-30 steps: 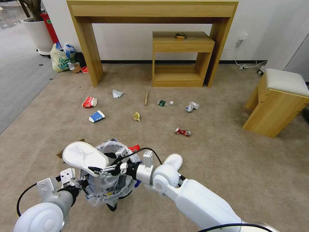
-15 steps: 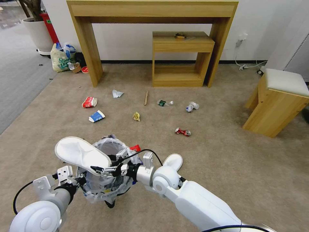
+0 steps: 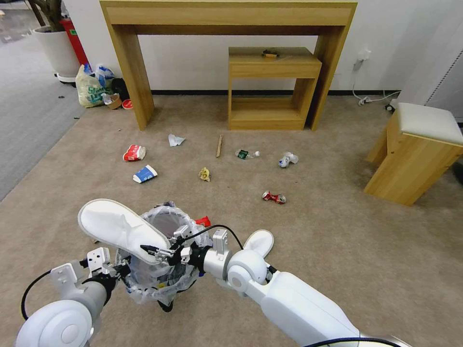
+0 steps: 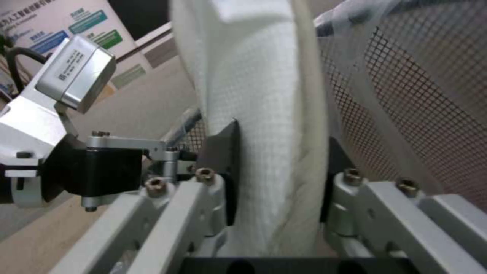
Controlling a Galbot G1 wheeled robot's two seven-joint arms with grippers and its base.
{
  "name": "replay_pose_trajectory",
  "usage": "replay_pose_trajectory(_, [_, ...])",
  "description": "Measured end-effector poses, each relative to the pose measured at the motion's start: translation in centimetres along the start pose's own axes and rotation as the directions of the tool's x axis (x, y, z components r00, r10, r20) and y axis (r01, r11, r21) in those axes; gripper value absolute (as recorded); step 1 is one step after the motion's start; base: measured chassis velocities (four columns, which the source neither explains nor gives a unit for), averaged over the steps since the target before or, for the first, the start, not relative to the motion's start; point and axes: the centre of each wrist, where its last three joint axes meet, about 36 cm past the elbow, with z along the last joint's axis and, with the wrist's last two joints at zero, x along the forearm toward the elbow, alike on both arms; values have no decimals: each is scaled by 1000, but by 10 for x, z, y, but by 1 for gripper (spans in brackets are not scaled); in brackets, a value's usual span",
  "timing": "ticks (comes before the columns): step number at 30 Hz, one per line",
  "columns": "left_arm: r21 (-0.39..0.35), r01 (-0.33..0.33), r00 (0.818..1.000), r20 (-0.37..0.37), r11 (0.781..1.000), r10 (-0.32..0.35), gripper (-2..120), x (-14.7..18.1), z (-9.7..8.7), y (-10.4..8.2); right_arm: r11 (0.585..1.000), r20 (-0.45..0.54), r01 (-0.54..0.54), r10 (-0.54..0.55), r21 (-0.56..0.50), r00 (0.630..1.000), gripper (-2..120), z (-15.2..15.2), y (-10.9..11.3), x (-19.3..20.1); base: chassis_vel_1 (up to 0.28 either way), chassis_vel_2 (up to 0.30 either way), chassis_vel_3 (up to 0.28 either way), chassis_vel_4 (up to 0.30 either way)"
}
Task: Pick up the trash bin and place the garbage on the floor into it.
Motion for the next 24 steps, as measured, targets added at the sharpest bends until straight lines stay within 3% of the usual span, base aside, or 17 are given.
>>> replay_pose_trajectory(5, [0, 0, 1000, 1, 1000, 0, 0, 0, 0, 0, 1000, -3, -6, 6, 0, 1000, 17, 2, -1, -1, 0, 0, 0, 0])
replay_pose_trajectory(9, [-3, 1, 1000, 0, 1000, -1, 0, 0, 0, 1, 1000, -5, -13, 13, -1, 1000, 2, 5, -1, -1, 0, 0, 0, 0])
replay_pose_trajectory(21, [-2, 1, 1000, -9, 1000, -1, 0, -4, 1, 4, 1000, 53, -15, 14, 8, 998, 2, 7, 5, 11, 0, 0, 0, 0])
replay_pose_trajectory(24, [-3, 39, 999, -8, 999, -39, 0, -11, 1, 11, 1000, 68, -20, 18, 22, 998, 2, 4, 5, 19, 0, 0, 0, 0])
